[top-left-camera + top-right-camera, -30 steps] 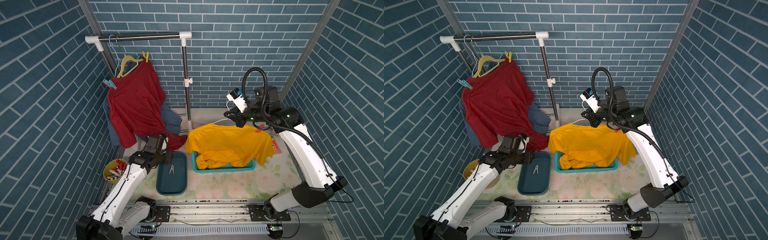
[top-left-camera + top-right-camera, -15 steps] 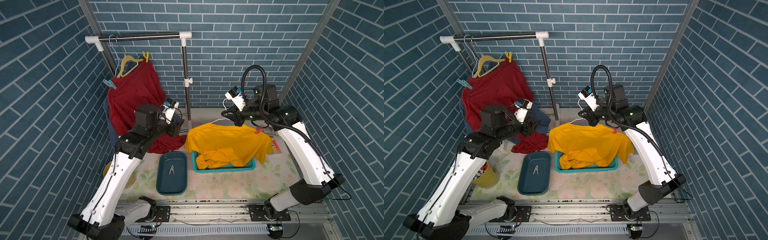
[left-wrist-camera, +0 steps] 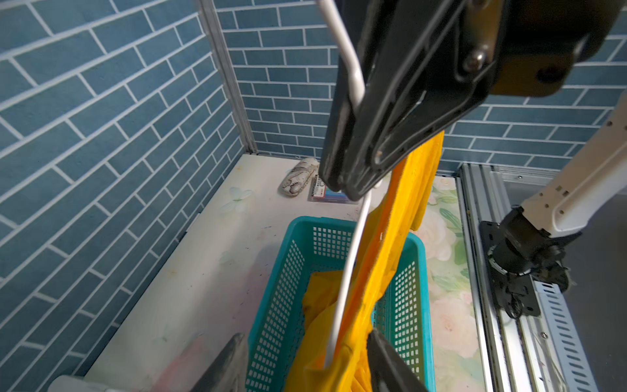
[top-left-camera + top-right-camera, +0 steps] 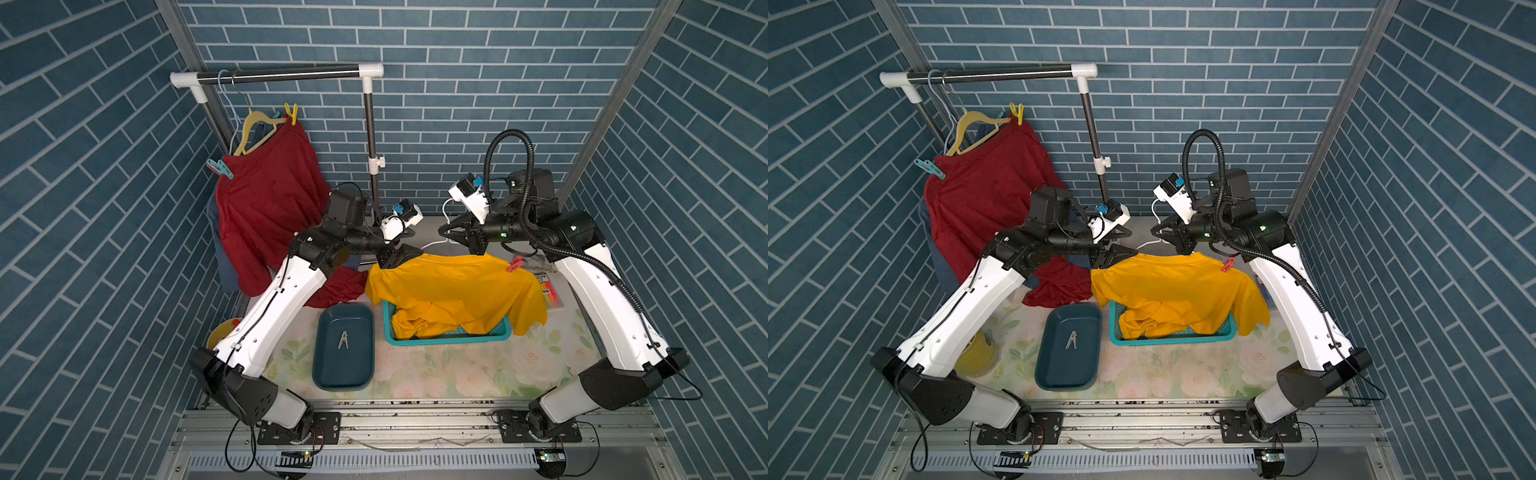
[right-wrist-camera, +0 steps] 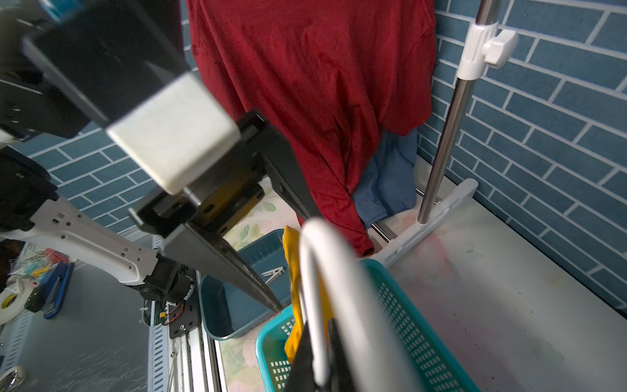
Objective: Remove the clothespins securing t-shirts to the hanger
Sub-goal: Adjust the hanger.
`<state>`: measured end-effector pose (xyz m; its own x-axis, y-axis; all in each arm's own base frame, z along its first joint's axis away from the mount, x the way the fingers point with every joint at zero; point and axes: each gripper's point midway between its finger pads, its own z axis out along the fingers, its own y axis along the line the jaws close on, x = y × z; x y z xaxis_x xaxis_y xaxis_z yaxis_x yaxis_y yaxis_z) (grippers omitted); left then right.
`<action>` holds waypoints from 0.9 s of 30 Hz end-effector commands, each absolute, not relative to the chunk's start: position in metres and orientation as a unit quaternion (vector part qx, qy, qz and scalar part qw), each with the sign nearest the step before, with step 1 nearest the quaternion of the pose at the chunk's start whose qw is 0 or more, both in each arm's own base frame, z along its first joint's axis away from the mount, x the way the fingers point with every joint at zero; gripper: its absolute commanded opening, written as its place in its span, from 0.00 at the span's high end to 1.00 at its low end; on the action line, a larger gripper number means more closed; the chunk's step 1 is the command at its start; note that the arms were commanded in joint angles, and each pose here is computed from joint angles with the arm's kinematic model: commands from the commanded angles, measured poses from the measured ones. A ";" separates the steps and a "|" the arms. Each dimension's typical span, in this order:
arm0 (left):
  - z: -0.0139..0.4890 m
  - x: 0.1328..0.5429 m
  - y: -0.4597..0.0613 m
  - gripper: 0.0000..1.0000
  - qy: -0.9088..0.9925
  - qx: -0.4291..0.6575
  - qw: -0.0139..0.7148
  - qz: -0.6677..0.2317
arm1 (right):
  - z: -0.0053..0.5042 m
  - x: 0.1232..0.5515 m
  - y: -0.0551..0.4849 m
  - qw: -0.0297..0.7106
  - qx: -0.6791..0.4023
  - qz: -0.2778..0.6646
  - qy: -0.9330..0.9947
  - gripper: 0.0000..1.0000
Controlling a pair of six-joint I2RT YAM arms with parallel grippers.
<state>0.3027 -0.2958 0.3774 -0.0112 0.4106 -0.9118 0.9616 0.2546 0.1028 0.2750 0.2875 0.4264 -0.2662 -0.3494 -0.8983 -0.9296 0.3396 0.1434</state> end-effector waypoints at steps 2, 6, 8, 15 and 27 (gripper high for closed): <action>0.384 0.280 -0.305 0.42 0.604 0.570 0.435 -0.347 | 0.445 0.260 0.288 0.417 -0.466 0.381 0.681 1.00; 0.376 0.276 -0.308 0.44 0.603 0.575 0.413 -0.367 | 0.442 0.262 0.288 0.419 -0.464 0.375 0.685 1.00; 0.372 0.274 -0.308 0.46 0.604 0.579 0.404 -0.371 | 0.442 0.265 0.286 0.422 -0.461 0.369 0.688 1.00; 0.371 0.269 -0.309 0.87 0.605 0.582 0.385 -0.384 | 0.446 0.263 0.280 0.437 -0.457 0.356 0.688 1.00; 0.377 0.276 -0.298 1.00 0.609 0.595 0.398 -0.342 | 0.432 0.270 0.250 0.454 -0.418 0.289 0.732 0.47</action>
<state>0.2758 -0.3063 0.3747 0.0174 0.4346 -0.9005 0.9981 0.0454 0.0412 0.2613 0.2666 0.4311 -0.2396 -0.3355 -0.9111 -0.9101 0.4044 0.0904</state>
